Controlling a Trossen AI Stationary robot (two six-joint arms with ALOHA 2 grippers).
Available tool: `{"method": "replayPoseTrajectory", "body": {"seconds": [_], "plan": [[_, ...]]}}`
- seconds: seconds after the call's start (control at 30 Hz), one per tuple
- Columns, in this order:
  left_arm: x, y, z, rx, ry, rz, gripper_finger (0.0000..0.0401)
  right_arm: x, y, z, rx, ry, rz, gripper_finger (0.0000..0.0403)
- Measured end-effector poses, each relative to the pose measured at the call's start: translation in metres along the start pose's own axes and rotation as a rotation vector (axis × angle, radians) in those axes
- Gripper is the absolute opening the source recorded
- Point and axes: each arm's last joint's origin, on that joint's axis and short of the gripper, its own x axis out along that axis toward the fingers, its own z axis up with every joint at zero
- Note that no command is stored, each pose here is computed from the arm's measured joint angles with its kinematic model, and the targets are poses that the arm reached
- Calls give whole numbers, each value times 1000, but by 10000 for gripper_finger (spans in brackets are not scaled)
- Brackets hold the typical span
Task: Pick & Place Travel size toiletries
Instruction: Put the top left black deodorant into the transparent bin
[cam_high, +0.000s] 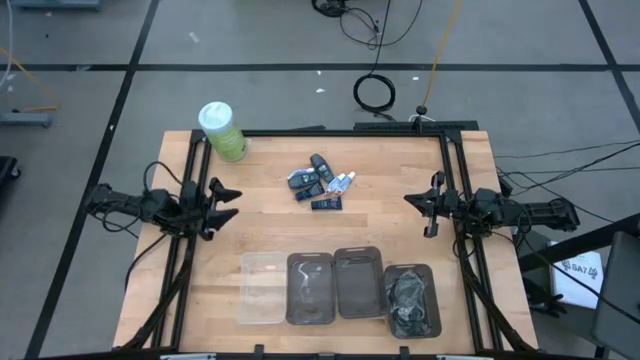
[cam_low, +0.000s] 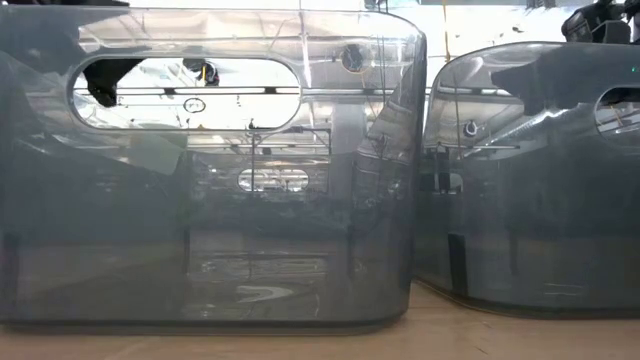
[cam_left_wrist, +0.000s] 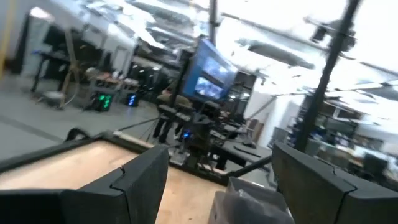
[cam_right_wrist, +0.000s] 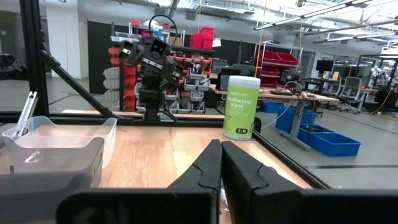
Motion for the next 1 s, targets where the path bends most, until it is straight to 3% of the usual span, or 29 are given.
{"method": "replayPoseTrajectory", "body": {"seconds": [0.27, 0.53, 0.7, 0.8, 1.0], "plan": [[-1, 10, -9, -99, 23, 280, 283, 0, 0, 0, 0, 0, 0, 2], [10, 10, 2, -149, -104, 319, 283, 0, 0, 0, 0, 0, 0, 1], [27, 15, 8, -127, -100, 512, 283, 0, 0, 0, 0, 0, 0, 4], [43, 19, 12, -95, -54, 617, 282, 0, 0, 0, 0, 0, 0, 4], [88, 29, 26, -7, 148, 720, 282, 0, 0, 0, 0, 0, 0, 4]]}}
